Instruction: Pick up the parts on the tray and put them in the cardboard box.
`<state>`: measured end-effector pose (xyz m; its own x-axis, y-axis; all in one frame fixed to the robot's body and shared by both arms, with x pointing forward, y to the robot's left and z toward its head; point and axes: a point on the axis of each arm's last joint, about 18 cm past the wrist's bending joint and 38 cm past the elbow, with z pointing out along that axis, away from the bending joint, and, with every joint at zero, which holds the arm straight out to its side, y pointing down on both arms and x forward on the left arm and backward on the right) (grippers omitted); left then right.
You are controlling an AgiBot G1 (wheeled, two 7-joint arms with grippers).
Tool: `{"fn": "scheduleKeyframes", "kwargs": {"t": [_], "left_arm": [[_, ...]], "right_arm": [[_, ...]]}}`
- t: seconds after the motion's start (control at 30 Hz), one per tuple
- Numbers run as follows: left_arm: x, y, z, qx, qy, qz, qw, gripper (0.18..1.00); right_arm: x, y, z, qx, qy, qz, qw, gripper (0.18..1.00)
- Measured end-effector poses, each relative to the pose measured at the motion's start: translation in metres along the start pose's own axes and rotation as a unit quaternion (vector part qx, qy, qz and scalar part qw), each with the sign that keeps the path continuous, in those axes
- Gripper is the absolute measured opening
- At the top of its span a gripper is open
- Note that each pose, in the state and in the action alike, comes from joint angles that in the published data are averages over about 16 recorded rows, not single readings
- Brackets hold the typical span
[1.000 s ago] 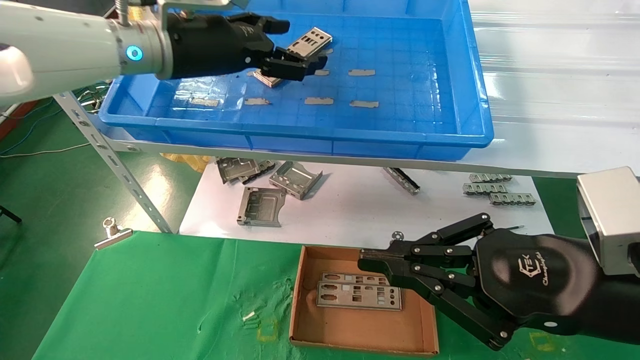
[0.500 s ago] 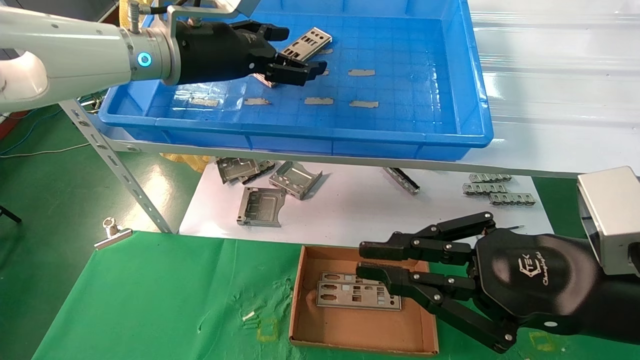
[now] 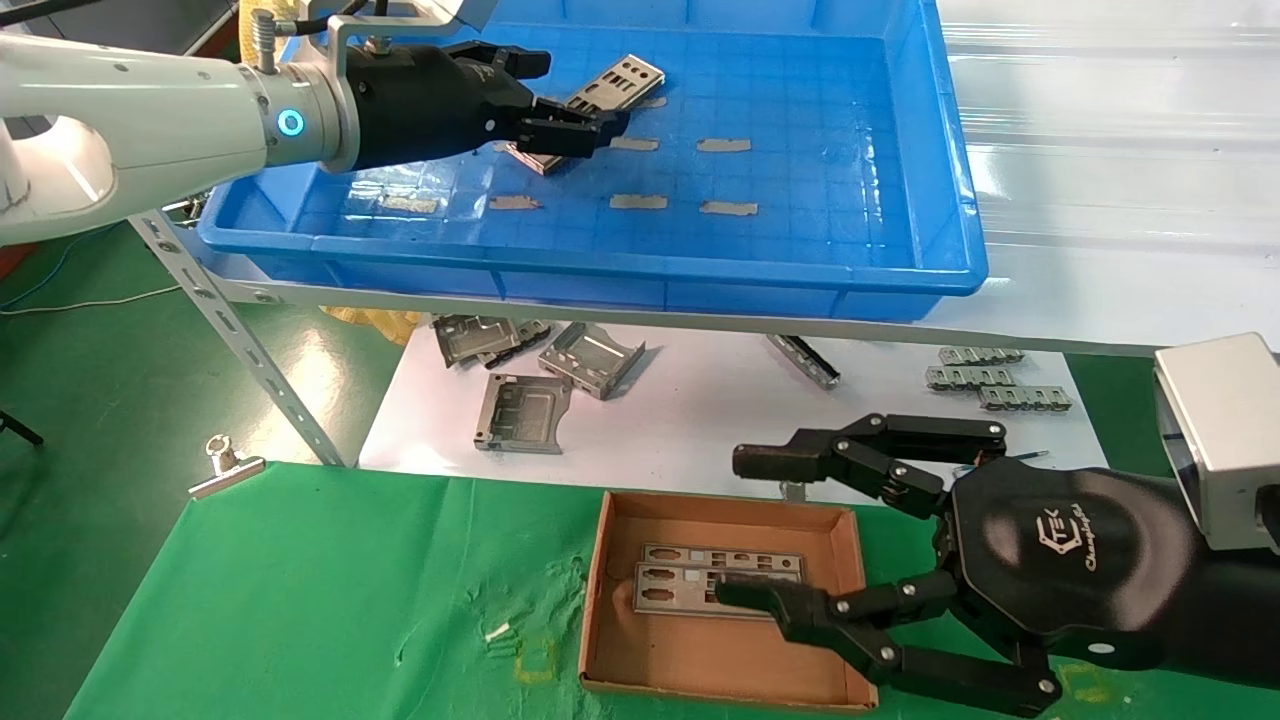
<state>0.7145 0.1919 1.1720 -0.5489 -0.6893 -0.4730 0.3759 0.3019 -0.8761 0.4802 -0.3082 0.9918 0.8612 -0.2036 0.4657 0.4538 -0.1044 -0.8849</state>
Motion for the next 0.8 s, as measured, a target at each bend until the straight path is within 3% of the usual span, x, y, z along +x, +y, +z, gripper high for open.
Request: {"fn": "scheduleKeyframes", "kwargs": {"t": [0.4,0.8], "left_arm": [[-0.0001,0.0046,0.0032,0.002,-0.008,-0.017,0.9998,0.922],[-0.0008,0.0084,0.0056,0.001,-0.016,-0.014,0.9998,0.709]], "right_arm": [[0.0,0.0,0.0,0.0,0.0,0.0,1.0,0.788],[0.0,0.0,0.0,0.0,0.0,0.0,1.0,0.958]]}}
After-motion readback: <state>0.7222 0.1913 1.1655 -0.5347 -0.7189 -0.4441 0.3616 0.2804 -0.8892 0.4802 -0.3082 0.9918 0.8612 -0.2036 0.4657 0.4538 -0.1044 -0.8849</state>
